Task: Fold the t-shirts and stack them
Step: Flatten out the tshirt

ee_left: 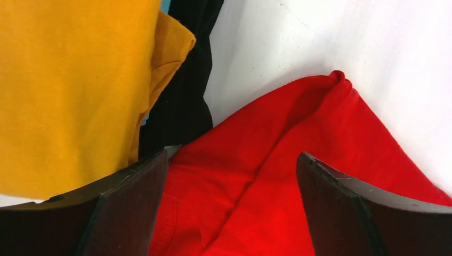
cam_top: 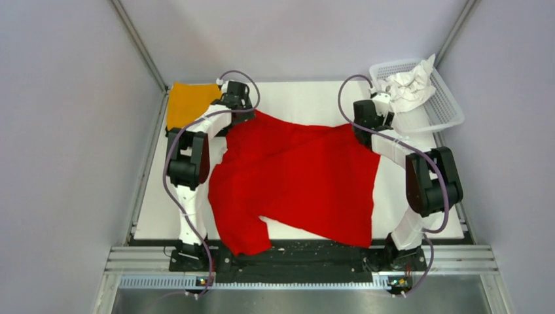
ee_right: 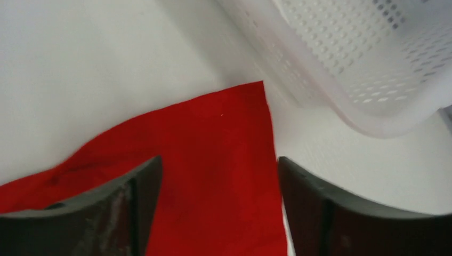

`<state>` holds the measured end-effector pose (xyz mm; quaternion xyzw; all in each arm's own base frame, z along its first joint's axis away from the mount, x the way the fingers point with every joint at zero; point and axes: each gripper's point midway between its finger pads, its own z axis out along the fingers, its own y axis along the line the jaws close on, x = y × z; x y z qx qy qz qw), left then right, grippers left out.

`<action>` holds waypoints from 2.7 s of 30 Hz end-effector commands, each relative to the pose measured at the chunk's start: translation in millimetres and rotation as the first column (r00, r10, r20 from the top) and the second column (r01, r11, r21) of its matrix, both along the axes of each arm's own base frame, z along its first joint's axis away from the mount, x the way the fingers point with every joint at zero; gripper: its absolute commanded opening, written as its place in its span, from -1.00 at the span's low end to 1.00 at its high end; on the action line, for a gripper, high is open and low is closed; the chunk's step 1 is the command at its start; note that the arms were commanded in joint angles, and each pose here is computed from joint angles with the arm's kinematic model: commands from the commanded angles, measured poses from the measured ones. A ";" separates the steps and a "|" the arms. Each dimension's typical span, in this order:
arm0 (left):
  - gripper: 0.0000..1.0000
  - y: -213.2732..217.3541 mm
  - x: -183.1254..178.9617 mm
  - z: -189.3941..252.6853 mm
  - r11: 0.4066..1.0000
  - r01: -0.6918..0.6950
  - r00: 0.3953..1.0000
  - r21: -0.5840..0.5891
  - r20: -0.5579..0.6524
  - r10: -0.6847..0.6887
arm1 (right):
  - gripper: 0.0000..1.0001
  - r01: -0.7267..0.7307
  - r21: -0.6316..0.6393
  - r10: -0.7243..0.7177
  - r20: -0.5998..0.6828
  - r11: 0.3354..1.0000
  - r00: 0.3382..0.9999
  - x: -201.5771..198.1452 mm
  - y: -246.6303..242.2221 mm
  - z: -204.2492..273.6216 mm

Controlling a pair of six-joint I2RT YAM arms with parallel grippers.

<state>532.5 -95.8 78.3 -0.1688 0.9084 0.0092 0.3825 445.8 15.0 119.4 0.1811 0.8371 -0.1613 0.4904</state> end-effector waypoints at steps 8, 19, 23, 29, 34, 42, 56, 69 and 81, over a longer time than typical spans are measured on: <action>0.98 -21.6 -21.1 79.8 0.985 0.059 0.995 -0.163 0.092 -0.044 | 0.97 -0.210 0.251 0.199 0.072 0.945 0.977 0.9 50.5 40.0; 0.91 -52.0 -97.0 19.4 0.913 0.069 0.991 -0.403 -0.077 -0.108 | 0.97 -0.420 0.498 0.512 -0.058 0.759 0.857 -86.6 114.4 -40.6; 0.84 -51.9 -96.8 0.2 0.913 0.028 0.989 -0.406 -0.122 -0.085 | 0.97 -0.380 0.491 0.493 -0.119 0.784 0.862 -101.8 105.0 -62.2; 0.61 -53.8 -90.7 -21.3 0.909 -0.018 0.990 -0.416 -0.135 -0.043 | 0.96 -0.322 0.458 0.447 -0.194 0.829 0.874 -113.7 89.8 -79.7; 0.54 -51.4 -86.4 -31.5 0.916 -0.036 0.989 -0.399 -0.143 -0.023 | 0.96 -0.312 0.436 0.433 -0.211 0.844 0.876 -116.4 84.0 -83.5; 0.29 -52.7 -77.2 -42.8 0.918 -0.053 0.987 -0.394 -0.159 -0.011 | 0.96 -0.294 0.400 0.410 -0.243 0.868 0.879 -119.0 75.3 -88.3; 0.04 -52.6 -60.8 -11.4 0.927 -0.031 0.995 -0.375 -0.100 -0.007 | 0.96 -0.287 0.386 0.402 -0.262 0.877 0.877 -118.8 72.3 -92.8; -0.05 -57.9 -52.4 -30.5 0.933 -0.018 0.988 -0.359 -0.153 -0.039 | 0.96 -0.274 0.366 0.389 -0.289 0.889 0.875 -119.3 68.0 -97.9; -1.00 -79.9 -45.4 4.5 0.893 0.061 0.992 -0.446 -0.072 -0.103 | 0.96 -0.271 0.358 0.387 -0.308 0.893 0.869 -119.7 66.6 -101.7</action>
